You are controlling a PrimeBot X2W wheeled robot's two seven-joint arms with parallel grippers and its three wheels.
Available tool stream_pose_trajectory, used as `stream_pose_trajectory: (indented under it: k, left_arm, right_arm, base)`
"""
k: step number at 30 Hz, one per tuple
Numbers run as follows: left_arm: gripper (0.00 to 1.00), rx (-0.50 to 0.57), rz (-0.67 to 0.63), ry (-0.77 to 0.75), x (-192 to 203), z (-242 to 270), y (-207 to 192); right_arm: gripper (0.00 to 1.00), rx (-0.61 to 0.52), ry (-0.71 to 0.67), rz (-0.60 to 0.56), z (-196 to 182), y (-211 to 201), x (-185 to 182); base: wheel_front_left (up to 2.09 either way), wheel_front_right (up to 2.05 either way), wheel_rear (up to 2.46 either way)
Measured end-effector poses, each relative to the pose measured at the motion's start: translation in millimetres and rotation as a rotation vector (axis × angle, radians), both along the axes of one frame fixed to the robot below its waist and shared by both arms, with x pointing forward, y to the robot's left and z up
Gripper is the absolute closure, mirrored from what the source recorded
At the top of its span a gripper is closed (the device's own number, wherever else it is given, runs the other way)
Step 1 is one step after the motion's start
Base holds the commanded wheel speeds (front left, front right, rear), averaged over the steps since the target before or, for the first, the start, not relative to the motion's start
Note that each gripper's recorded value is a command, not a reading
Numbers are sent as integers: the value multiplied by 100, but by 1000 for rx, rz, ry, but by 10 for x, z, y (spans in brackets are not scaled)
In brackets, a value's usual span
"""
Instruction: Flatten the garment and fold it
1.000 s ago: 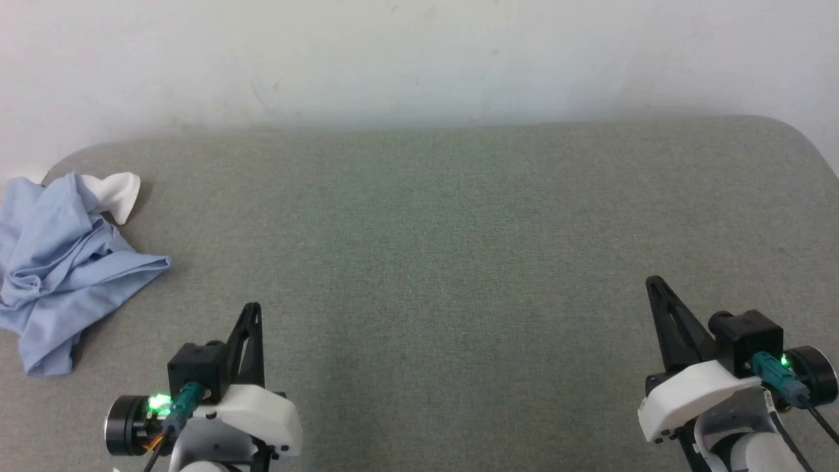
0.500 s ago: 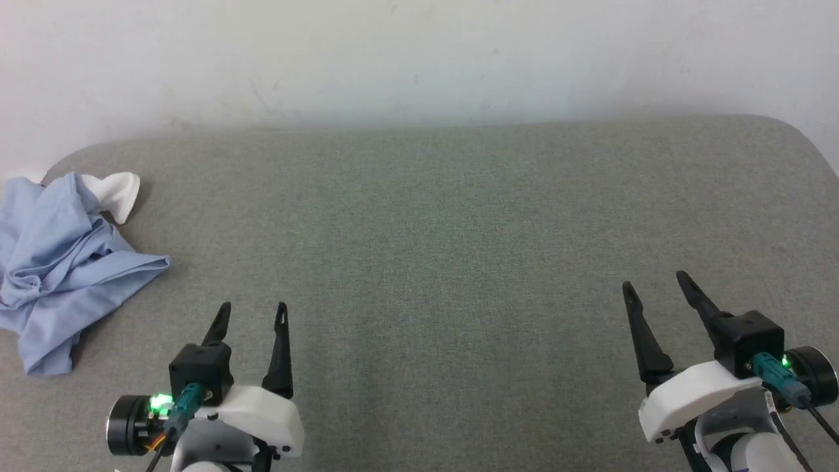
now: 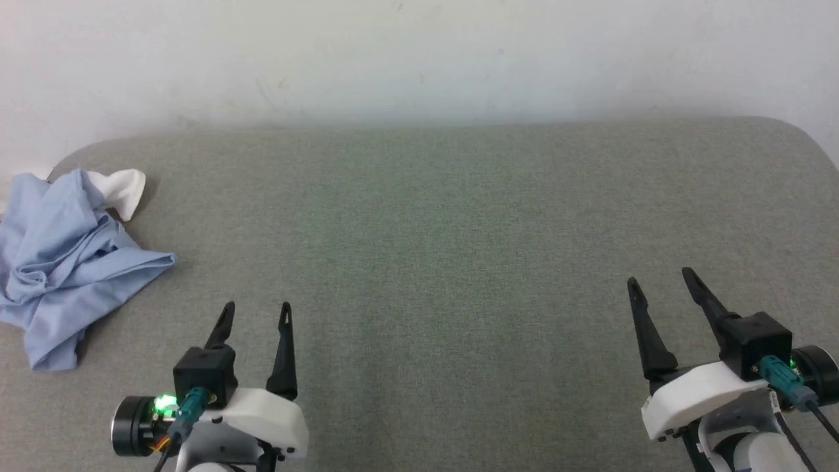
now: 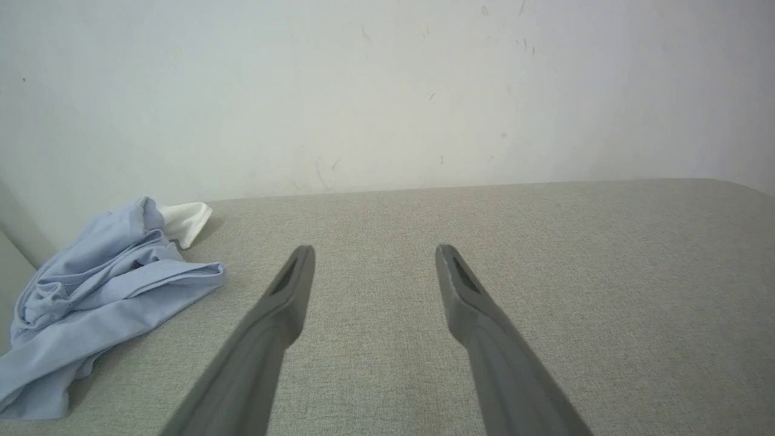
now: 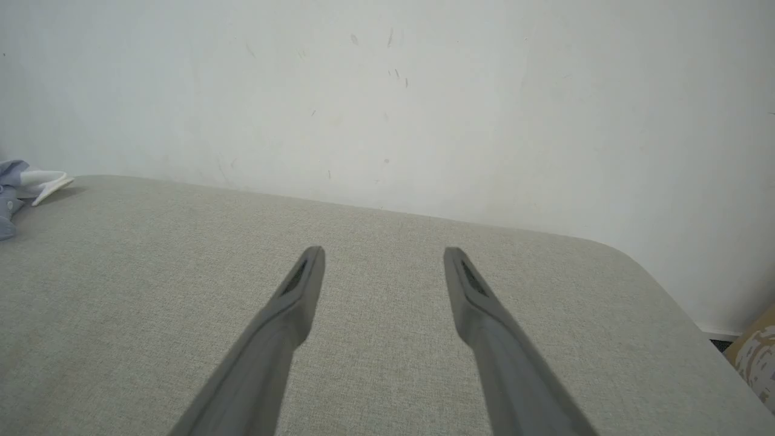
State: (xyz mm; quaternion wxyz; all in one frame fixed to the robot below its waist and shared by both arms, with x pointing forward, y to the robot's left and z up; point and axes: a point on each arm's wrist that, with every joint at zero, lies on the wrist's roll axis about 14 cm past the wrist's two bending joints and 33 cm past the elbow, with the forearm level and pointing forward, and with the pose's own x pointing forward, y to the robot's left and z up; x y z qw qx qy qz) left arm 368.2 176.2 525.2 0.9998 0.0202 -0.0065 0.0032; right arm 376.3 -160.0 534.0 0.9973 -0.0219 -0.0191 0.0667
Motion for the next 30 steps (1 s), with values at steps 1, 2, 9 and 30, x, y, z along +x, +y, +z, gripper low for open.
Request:
stream_pose_trajectory:
  k: [1, 2, 9, 30]
  left_arm:
    - [0, -1, 3, -1, -4, 2, 7]
    - [0, -1, 6, -2, -8, 3, 14]
    - [0, -4, 31, -20, -54, 29, 87]
    - [0, -1, 148, -47, -332, 31, 419]
  right_arm:
    - [0, 0, -2, 2, 4, 8, 3]
    - [0, 0, -4, 5, 8, 16, 5]
    - [0, 2, -18, 30, 25, 100, 26]
    - [0, 10, -48, 143, 44, 484, 113]
  base:
    - [0, 0, 0]
    - [0, 0, 0]
    - [0, 0, 0]
    - [0, 0, 0]
